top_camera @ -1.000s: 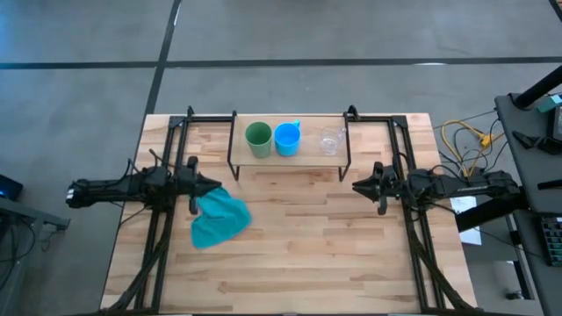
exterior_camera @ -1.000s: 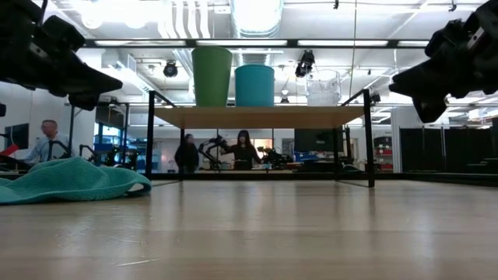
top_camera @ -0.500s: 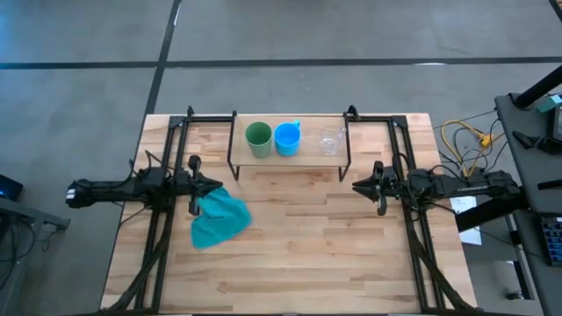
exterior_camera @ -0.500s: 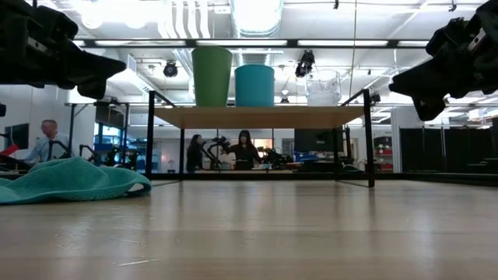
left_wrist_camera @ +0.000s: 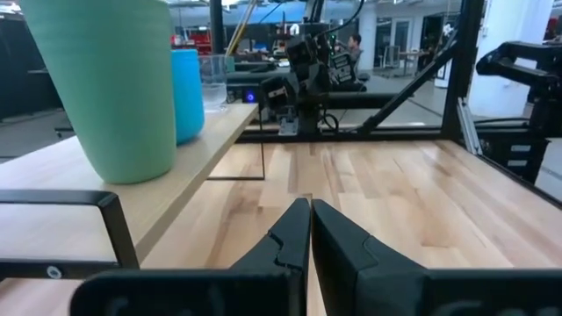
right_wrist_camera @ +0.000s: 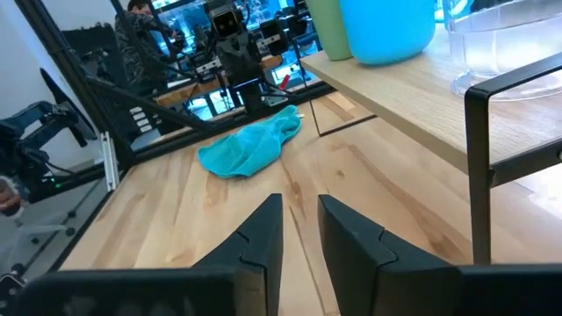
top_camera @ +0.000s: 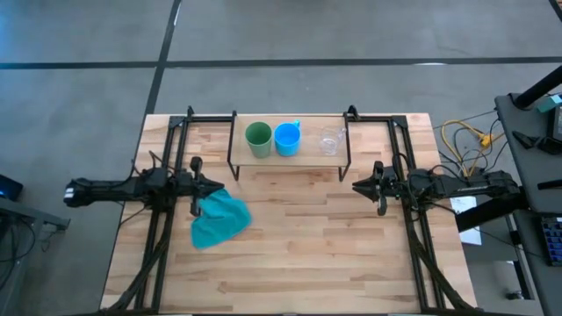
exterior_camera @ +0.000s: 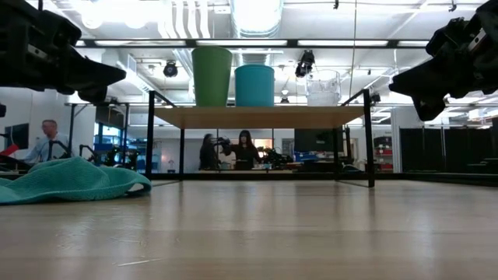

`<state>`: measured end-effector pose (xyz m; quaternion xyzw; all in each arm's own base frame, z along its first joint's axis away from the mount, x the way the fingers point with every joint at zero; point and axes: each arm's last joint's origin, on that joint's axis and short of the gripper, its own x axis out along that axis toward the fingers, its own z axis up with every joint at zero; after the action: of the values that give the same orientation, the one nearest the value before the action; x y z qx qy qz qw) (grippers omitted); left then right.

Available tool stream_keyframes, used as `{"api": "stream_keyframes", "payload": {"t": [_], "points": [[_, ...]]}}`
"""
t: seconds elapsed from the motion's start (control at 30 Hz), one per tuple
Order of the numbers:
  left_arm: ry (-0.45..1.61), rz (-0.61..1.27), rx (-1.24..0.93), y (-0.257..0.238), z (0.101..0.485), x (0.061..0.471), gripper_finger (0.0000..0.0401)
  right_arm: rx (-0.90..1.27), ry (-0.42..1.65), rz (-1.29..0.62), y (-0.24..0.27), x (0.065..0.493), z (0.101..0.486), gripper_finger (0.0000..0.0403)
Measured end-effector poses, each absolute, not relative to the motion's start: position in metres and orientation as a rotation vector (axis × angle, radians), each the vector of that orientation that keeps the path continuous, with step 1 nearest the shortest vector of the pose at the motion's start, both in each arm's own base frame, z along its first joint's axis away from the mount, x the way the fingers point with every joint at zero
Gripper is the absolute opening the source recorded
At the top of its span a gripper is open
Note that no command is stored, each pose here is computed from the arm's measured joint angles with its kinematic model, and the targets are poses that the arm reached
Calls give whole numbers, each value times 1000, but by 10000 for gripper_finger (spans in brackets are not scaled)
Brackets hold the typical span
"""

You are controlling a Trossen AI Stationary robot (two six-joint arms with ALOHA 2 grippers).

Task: Stack small to large cups/mugs on shelf
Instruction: Return to Home Position

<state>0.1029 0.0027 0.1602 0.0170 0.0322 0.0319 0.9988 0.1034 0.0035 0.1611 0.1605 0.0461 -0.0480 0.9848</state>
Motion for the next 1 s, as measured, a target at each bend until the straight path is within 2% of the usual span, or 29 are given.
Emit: {"api": "stream_keyframes", "payload": {"t": [0.37, 0.83, 1.0], "points": [[130, 63, 36, 3, 155, 106, 0, 384, 94, -85, 4, 103, 161, 77], [156, 67, 37, 3, 152, 108, 0, 313, 108, -60, 5, 104, 160, 77], [149, 67, 37, 3, 153, 109, 0, 244, 169, 10, 7, 106, 156, 81]]}}
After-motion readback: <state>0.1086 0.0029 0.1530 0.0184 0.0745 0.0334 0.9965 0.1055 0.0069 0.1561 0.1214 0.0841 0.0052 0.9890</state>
